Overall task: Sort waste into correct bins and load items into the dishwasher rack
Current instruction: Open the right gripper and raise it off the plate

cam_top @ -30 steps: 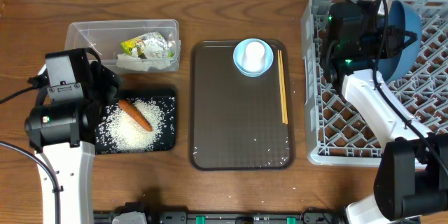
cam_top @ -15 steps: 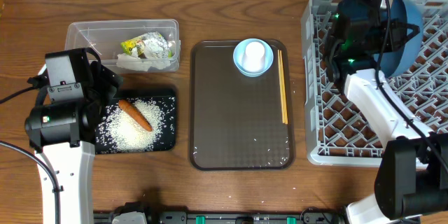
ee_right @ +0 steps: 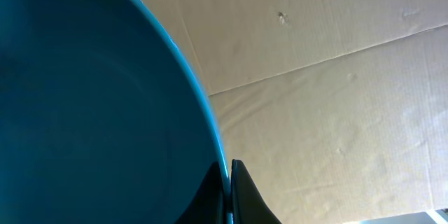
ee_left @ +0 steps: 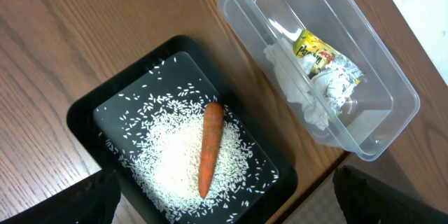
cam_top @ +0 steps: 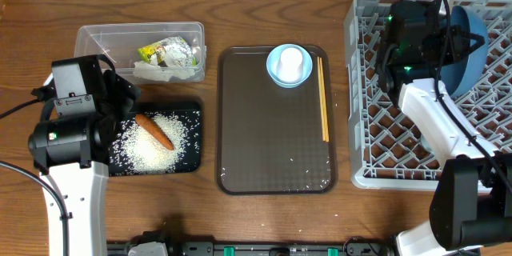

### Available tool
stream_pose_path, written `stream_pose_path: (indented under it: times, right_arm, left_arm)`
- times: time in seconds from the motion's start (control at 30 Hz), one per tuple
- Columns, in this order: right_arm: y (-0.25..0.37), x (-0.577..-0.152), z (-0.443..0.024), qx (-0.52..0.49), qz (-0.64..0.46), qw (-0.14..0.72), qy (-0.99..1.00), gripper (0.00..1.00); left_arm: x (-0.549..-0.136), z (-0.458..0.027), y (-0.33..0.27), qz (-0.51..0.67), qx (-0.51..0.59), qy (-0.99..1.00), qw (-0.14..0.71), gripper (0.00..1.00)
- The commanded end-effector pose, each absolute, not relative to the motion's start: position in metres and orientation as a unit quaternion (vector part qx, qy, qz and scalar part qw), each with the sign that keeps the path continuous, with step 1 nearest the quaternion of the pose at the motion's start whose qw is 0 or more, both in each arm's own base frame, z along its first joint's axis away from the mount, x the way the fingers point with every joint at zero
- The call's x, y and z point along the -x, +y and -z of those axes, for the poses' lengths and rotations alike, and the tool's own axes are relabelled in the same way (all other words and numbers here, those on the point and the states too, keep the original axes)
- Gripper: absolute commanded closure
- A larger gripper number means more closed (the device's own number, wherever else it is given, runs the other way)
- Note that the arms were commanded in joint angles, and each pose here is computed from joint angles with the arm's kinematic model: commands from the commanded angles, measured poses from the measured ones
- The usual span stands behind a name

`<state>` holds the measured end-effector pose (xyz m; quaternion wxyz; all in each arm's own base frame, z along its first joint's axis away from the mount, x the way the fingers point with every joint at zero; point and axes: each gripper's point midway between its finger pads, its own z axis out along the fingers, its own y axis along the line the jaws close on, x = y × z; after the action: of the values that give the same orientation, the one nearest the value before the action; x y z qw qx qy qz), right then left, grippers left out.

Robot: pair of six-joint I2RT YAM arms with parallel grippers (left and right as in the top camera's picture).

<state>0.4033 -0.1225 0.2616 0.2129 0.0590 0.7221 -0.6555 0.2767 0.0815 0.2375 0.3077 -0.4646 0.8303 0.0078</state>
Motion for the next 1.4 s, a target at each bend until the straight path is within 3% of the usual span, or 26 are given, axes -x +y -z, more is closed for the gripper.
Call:
stream_pose_path:
  times: [0.0,0.2,0.3,0.5,0.77,0.9,1.03,1.37]
  right_arm:
    - [-0.117,-0.405,-0.260,-0.080,0.647,0.237,0.720,0.99]
    - [-0.099,-0.410,-0.263,-0.075,0.641,0.259,0.719,0.95]
    - [-0.093,-0.409,-0.268,-0.093,0.639,0.276,0.712,0.76]
    - [-0.080,-0.408,-0.274,-0.111,0.637,0.295,0.704,0.60]
    - [-0.068,-0.409,-0.277,-0.120,0.627,0.318,0.701,0.24]
    - [-0.068,-0.410,-0.278,-0.119,0.627,0.318,0.701,0.17]
    - [-0.067,-0.412,-0.277,-0.122,0.622,0.327,0.702,0.01]
    - [-0.059,-0.413,-0.309,-0.171,0.599,0.378,0.685,0.01]
  left_arm:
    - [-0.276,-0.237,0.084,-0.010,0.468,0.829,0.307,0.01]
    - [-0.276,-0.237,0.084,-0.010,0.468,0.829,0.307,0.01]
    - [-0.276,-0.237,0.084,-0.010,0.468,0.829,0.307,0.01]
    - [-0.276,-0.237,0.084,-0.010,0.468,0.829,0.307,0.01]
    - [-0.276,-0.237,0.084,-0.010,0.468,0.829,0.307,0.01]
    - [-0.276,-0.237,0.084,-0.010,0.468,0.829,0.307,0.01]
    - [-0.276,-0.237,0.084,-0.010,0.468,0.829,0.307,0.01]
    - [-0.276,-0.237,0.084,-0.010,0.468,0.829,0.307,0.01]
